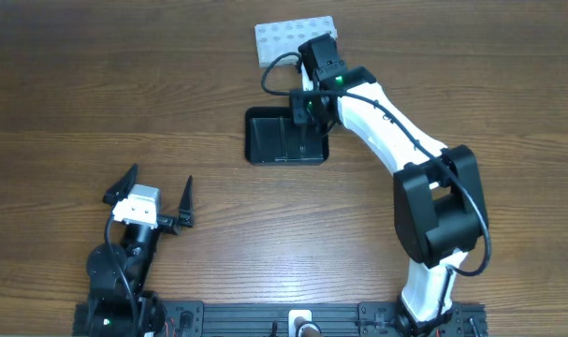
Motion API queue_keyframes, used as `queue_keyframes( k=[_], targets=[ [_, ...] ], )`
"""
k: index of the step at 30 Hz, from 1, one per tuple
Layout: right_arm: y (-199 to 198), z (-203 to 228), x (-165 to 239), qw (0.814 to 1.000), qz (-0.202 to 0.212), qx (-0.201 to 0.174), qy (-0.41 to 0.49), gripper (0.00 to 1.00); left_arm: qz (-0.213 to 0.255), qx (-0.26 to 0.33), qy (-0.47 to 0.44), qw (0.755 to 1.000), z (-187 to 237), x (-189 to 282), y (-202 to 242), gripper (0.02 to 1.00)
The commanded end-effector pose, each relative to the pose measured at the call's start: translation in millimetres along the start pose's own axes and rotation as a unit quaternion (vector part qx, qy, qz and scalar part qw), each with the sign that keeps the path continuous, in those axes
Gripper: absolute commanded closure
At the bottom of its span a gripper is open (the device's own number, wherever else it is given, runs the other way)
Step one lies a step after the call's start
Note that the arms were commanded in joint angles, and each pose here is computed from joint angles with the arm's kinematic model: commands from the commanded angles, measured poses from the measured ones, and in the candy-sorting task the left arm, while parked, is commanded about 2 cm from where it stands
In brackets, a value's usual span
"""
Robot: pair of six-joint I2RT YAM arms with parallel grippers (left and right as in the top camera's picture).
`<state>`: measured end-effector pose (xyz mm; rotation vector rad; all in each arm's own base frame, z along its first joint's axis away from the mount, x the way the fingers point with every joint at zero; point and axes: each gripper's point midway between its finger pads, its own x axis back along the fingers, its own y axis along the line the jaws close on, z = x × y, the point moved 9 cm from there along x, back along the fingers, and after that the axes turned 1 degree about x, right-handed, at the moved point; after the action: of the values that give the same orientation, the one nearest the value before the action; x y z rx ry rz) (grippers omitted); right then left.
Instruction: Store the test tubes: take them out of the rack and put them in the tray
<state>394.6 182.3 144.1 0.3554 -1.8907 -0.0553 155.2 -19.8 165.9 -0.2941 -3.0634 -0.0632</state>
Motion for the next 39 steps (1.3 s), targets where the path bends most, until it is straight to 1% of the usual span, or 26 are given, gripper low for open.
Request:
queue_keyframes(
  k=[1,12,25,29,34,36,39],
  targets=[
    [5,6,-7,1.0,-0.007,0.0,0.014,0.921,0.004,-0.006,-0.001,1.0,1,0,0,0.018],
    [4,14,-12,1.0,-0.001,0.001,0.025,0.904,0.003,-0.006,-0.001,1.0,1,0,0,0.018],
    [-2,23,-27,1.0,0.004,-0.001,0.027,0.844,0.003,-0.006,-0.002,1.0,1,0,0,0.018],
    [-4,26,-35,0.999,0.007,-0.002,0.038,0.805,0.003,-0.006,-0.001,1.0,1,0,0,0.02],
    [-5,28,-39,0.999,0.008,-0.003,0.042,0.798,0.003,-0.006,-0.001,1.0,1,0,0,0.018],
    [-5,27,-38,0.999,0.007,-0.003,0.04,0.761,0.003,-0.006,-0.002,1.0,1,0,0,0.02],
    [-4,25,-38,0.999,0.001,-0.002,0.036,0.733,0.003,-0.006,-0.001,1.0,1,0,0,0.018]
  ],
)
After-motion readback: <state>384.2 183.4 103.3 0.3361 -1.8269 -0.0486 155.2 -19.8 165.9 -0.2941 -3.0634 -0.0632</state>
